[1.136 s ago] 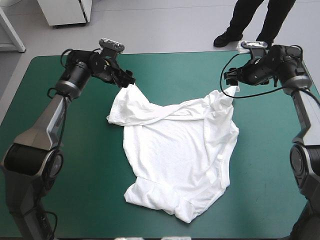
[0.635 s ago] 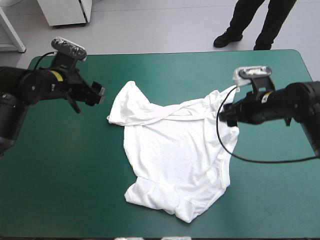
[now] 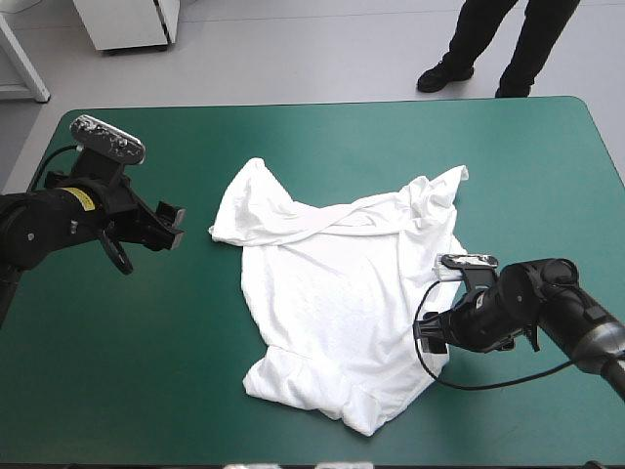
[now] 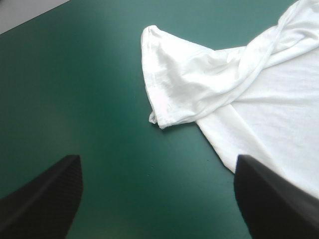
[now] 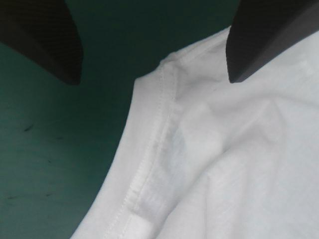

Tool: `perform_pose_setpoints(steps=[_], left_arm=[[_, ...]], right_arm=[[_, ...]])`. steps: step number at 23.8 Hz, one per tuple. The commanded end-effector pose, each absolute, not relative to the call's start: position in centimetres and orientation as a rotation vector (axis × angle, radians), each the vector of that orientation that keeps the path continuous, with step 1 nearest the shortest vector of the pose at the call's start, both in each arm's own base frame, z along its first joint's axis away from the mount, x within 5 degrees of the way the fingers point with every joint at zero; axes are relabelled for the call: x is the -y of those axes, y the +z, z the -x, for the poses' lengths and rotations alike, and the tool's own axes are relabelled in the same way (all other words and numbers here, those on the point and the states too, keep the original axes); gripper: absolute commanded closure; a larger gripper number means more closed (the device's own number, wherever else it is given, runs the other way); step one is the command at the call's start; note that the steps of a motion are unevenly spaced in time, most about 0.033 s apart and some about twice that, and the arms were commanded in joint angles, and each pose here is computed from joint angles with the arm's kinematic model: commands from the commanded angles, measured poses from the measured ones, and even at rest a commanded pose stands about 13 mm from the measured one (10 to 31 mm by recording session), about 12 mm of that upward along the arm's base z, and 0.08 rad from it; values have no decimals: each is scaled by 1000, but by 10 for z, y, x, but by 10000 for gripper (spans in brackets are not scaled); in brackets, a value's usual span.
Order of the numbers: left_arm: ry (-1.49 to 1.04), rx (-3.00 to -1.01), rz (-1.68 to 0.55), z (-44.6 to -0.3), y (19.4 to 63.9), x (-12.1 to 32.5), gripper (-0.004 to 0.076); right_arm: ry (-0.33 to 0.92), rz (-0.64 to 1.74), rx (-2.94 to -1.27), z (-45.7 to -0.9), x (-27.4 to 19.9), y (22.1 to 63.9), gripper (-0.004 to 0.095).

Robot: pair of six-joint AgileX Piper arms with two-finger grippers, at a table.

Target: Fold the cloth

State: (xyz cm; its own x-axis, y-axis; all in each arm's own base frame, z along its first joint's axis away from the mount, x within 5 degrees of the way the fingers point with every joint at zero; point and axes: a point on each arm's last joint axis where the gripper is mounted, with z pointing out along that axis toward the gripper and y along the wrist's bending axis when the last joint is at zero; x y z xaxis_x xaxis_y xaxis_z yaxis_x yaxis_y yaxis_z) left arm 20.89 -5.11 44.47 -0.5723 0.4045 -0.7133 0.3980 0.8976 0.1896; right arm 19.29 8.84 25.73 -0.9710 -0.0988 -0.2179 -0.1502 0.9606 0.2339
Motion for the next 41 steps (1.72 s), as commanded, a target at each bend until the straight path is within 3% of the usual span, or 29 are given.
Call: perform_pose_setpoints(steps=[1, 7, 13, 17, 19, 22, 24, 31, 38, 41], left_arm=[[-13, -2134, -545, -203, 461, 52, 122], [-15, -2129, -540, -205, 461, 53, 123], [-10, -2190, -552, -227, 446, 58, 123], [2, -2216, -560, -243, 436, 61, 123], [68, -2281, -561, -266, 418, 62, 123], [91, -2398, -594, -313, 371, 72, 123], [90, -2462, -609, -335, 342, 78, 123], [167, -2590, -640, -382, 266, 84, 123], [107, -2629, -616, -404, 250, 93, 127], [63, -2637, -611, -406, 247, 96, 207]], right_arm=[[363, 220, -2871, -208, -94, 250, 238], [319, 288, -2983, -221, -101, 221, 244], [289, 466, -2981, -217, -128, 209, 392], [292, 482, -2985, -216, -135, 205, 430], [292, 482, -2985, -216, -135, 205, 551], [296, 541, -2971, -215, -135, 205, 833], [305, 554, -2969, -215, -136, 205, 923], [316, 620, -3015, -209, -135, 205, 925], [310, 660, -3038, -207, -134, 204, 925], [309, 672, -3042, -206, -134, 204, 925]])
